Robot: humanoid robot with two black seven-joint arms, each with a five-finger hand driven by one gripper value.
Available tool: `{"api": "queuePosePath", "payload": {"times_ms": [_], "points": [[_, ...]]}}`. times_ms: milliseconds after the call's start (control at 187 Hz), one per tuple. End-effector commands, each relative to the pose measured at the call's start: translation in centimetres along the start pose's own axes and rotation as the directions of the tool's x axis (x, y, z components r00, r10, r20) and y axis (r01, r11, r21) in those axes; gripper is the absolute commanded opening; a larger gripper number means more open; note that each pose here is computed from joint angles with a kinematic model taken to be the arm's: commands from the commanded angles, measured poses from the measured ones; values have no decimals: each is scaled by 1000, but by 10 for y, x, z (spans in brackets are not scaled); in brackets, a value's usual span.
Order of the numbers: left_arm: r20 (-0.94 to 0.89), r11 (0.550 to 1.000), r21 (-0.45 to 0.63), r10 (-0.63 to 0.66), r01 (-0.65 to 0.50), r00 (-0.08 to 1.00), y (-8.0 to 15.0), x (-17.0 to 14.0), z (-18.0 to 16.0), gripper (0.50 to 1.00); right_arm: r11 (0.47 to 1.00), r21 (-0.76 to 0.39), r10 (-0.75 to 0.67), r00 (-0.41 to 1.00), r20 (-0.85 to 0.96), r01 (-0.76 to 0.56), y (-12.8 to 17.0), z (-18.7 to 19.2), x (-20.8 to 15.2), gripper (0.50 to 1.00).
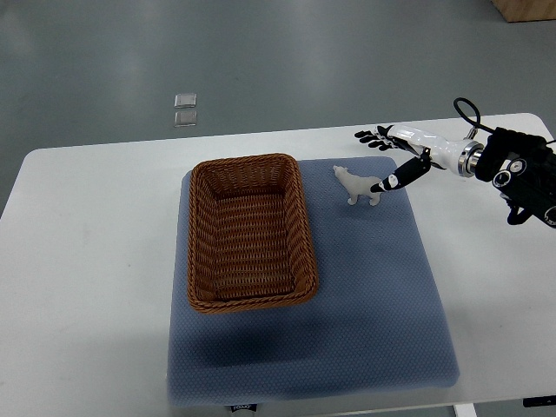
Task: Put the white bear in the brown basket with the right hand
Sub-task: 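Close the right hand's fingers around the white polar bear, then lift the polar bear with the right hand off the mat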
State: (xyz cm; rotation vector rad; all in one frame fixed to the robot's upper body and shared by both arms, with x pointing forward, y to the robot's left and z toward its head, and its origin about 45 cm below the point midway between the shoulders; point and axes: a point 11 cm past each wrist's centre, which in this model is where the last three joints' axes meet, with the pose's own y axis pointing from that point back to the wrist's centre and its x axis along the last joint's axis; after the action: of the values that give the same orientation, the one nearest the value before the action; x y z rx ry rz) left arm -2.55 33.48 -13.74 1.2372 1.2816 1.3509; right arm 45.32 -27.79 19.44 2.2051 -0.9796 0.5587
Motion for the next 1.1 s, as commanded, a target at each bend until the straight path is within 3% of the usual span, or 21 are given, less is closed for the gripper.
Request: {"api": "queuePosePath", "payload": {"times_ms": [0,203,337,711,850,909,973,1032,1096], "points": [[1,1000,0,0,0,1000,0,0,0,1000,1000,-20,-14,997,-70,12,-4,1,-7,905],[-1,1000,0,-2,2,1000,0,0,0,1000,997,-77,-28,987,-157,16,-7,9,-19,901],[1,1000,0,0,0,1000,0,0,0,1000,998,-57,-20,986,-163,11,-17,1,-31,887],[-2,1000,0,0,0,1000,0,0,0,1000,994,-113,-34,969,-245,7,-17,12,-40,797],[1,1000,0,0,0,1000,0,0,0,1000,993,-119,-38,964,-262,7,-17,13,-39,705],[-1,1000,0,0,0,1000,0,0,0,1000,993,-116,-34,964,-264,3,-17,12,-38,623],[-1,1000,0,0,0,1000,0,0,0,1000,993,-114,-29,963,-269,-2,-18,9,-35,580],[-1,1000,0,0,0,1000,0,0,0,1000,993,-120,-27,962,-271,-6,-18,9,-33,507],[1,1000,0,0,0,1000,0,0,0,1000,993,-119,-26,962,-272,-6,-18,8,-33,500]]}}
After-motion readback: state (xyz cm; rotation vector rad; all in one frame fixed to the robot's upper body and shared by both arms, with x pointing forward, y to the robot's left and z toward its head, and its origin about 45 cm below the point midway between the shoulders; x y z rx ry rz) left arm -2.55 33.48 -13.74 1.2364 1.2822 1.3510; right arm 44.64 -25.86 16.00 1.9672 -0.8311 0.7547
